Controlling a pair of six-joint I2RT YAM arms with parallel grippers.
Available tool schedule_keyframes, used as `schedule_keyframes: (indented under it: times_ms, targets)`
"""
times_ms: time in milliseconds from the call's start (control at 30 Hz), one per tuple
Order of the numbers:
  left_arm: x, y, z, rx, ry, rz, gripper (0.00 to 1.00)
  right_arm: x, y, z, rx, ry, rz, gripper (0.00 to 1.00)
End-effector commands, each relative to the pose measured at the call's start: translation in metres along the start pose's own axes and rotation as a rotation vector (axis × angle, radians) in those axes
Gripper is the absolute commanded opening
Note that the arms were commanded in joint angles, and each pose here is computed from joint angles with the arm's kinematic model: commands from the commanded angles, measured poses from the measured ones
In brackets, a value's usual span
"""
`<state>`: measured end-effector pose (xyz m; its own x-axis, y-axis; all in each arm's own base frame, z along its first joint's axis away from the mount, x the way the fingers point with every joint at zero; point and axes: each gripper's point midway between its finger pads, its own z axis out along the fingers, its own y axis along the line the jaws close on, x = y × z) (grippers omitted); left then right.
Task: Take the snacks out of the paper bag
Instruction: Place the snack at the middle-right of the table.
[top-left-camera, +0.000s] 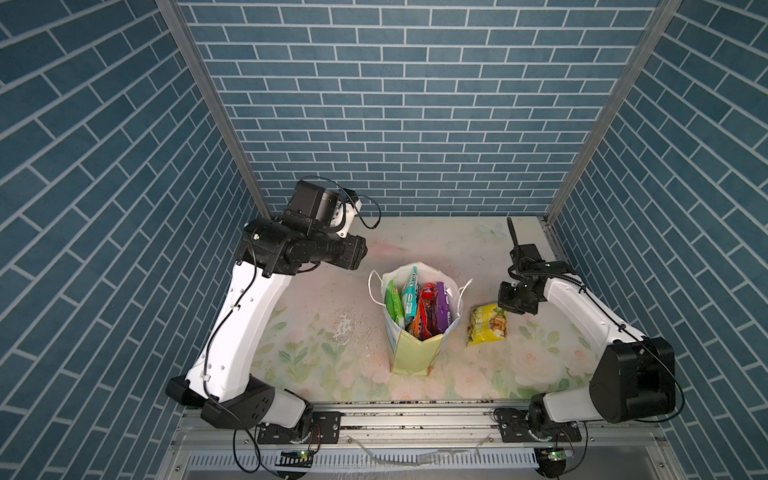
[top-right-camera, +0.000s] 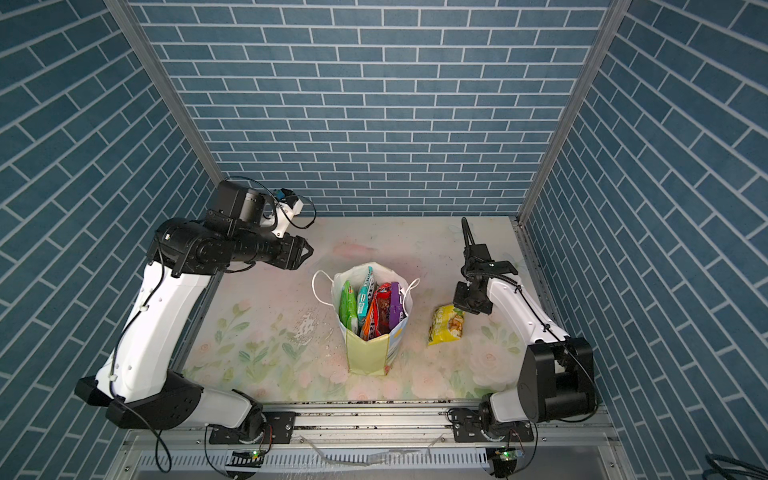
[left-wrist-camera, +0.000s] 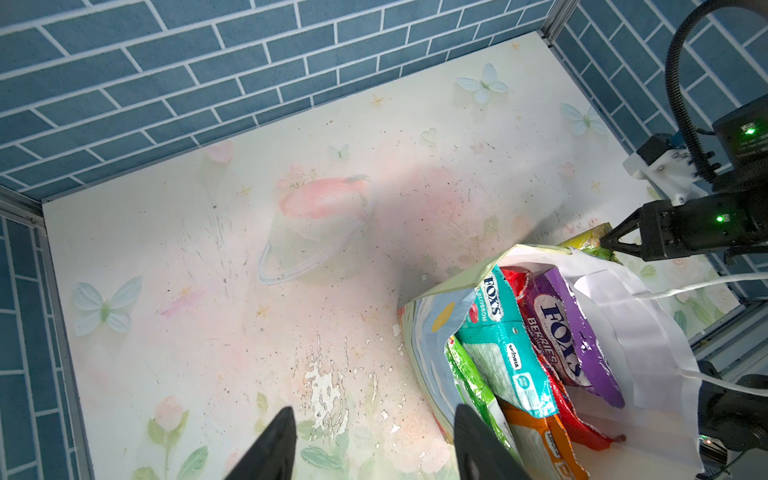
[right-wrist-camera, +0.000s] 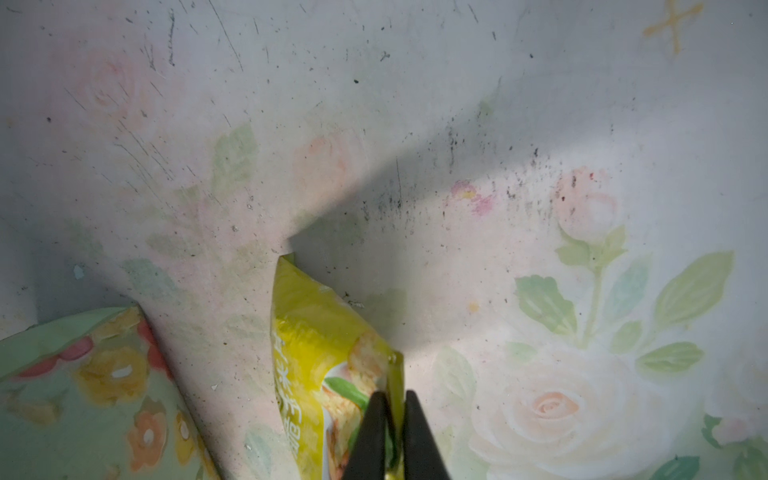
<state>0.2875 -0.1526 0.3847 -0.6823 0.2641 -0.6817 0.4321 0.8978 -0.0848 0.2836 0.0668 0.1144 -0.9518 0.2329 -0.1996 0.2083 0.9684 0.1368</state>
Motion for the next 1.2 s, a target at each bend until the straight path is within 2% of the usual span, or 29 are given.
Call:
schedule_keyframes:
  times_ms: [0, 67, 133, 267, 467, 867, 967, 1167]
  targets:
    - [0.007, -0.005, -0.006, 0.007, 0.027, 0.022, 0.62, -0.004, -0.002, -0.016, 0.007, -0.02, -0.025, 0.22]
    - [0.009, -0.008, -0.004, 0.013, 0.042, 0.031, 0.62, -0.008, -0.003, -0.023, 0.012, -0.029, -0.032, 0.29]
    - [0.012, -0.012, -0.002, 0.019, 0.062, 0.042, 0.62, -0.01, -0.005, -0.029, 0.027, -0.035, -0.04, 0.32]
    - [0.011, -0.019, -0.004, 0.026, 0.08, 0.071, 0.62, -0.015, -0.011, -0.043, 0.062, -0.055, -0.045, 0.32]
    - [0.007, -0.035, -0.013, 0.057, 0.058, 0.097, 0.62, -0.026, 0.001, -0.072, 0.001, -0.109, -0.04, 0.32]
    - [0.011, -0.068, 0.004, 0.157, 0.097, 0.141, 0.62, -0.037, 0.011, -0.117, -0.048, -0.181, -0.032, 0.32]
    - [0.015, -0.084, 0.008, 0.198, 0.109, 0.175, 0.61, -0.033, 0.012, -0.121, -0.069, -0.203, -0.014, 0.32]
    - [0.03, -0.108, 0.013, 0.202, 0.144, 0.233, 0.61, -0.022, 0.016, -0.122, -0.135, -0.228, 0.028, 0.32]
